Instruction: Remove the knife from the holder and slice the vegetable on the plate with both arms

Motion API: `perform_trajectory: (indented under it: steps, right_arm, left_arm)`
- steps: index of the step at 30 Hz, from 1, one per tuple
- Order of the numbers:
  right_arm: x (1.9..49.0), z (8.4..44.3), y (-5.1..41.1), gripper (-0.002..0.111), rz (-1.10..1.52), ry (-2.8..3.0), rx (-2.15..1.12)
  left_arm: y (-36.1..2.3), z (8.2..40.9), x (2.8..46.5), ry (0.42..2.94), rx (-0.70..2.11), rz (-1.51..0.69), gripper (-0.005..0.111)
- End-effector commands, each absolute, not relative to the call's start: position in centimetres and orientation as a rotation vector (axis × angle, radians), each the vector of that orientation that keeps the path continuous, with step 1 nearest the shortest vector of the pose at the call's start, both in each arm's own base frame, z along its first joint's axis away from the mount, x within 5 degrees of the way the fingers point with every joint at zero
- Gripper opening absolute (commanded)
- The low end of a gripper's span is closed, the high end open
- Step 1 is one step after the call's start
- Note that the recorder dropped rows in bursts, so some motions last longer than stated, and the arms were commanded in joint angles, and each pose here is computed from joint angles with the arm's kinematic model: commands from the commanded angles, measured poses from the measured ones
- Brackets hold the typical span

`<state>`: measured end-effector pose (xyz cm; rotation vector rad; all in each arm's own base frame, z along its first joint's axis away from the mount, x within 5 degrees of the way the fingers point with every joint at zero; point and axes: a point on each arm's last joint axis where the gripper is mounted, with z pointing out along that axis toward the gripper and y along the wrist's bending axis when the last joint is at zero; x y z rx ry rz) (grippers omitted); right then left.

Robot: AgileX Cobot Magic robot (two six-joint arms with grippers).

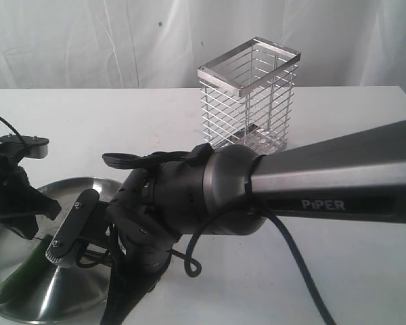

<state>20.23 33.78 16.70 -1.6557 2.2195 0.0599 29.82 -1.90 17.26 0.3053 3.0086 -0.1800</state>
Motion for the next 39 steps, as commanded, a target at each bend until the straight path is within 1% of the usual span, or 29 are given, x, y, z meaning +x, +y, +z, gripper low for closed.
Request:
perform_trajectory:
  steps: [1,5,7,9,14,16,18,21,23,24,26,31,34,37,39]
  right_arm:
    - [20.3,16.9,33.9,0.000,0.069,2.196,-1.660]
    - [20.3,16.9,34.0,0.000,0.069,2.192,-1.661]
    - [20.3,16.9,34.0,0.000,0.069,2.192,-1.661]
    - [20.3,16.9,34.0,0.000,0.069,2.192,-1.661]
    - [20.3,16.9,34.0,0.000,0.069,2.192,-1.661]
    - [20.3,16.9,34.0,0.000,0.069,2.192,-1.661]
    - [20.3,16.9,34.0,0.000,0.071,2.191,-1.660]
    - [20.3,17.0,34.0,0.000,0.073,2.188,-1.659]
    - [20.3,17.0,34.0,0.000,0.073,2.188,-1.659]
    - [20.3,17.0,34.0,0.000,0.075,2.186,-1.658]
    - [20.3,17.0,34.0,0.000,0.075,2.186,-1.658]
    - [20.3,17.0,34.0,0.000,0.076,2.184,-1.657]
    - [20.3,17.0,34.0,0.000,0.075,2.186,-1.658]
    - [20.3,17.0,34.0,0.000,0.075,2.186,-1.658]
    - [20.3,16.9,34.0,0.000,0.073,2.189,-1.659]
  left_arm:
    - [-1.8,18.8,29.3,2.974,0.294,-0.175,0.000]
    - [-1.8,20.5,28.9,2.914,0.294,-0.165,0.000]
    - [-1.8,20.7,28.8,2.908,0.294,-0.164,0.000]
    - [-1.8,20.0,29.0,2.930,0.293,-0.167,0.000]
    - [-1.7,14.9,28.9,3.061,0.282,-0.178,0.000]
    - [-1.7,14.7,28.8,3.054,0.278,-0.174,0.000]
    - [-1.8,16.4,29.1,3.014,0.283,-0.172,0.000]
    - [-1.8,20.3,29.6,2.899,0.289,-0.159,0.000]
    - [-1.8,21.8,29.6,2.846,0.289,-0.151,0.000]
    - [-1.8,21.9,29.5,2.843,0.289,-0.151,0.000]
    - [-1.8,21.4,29.4,2.867,0.290,-0.155,0.000]
    - [-1.7,17.5,28.8,2.944,0.275,-0.154,0.000]
    - [-1.7,15.8,28.3,2.993,0.272,-0.158,0.000]
    - [-1.7,15.7,28.5,3.002,0.269,-0.165,0.000]
    - [-1.9,16.8,28.8,2.980,0.252,-0.190,0.000]
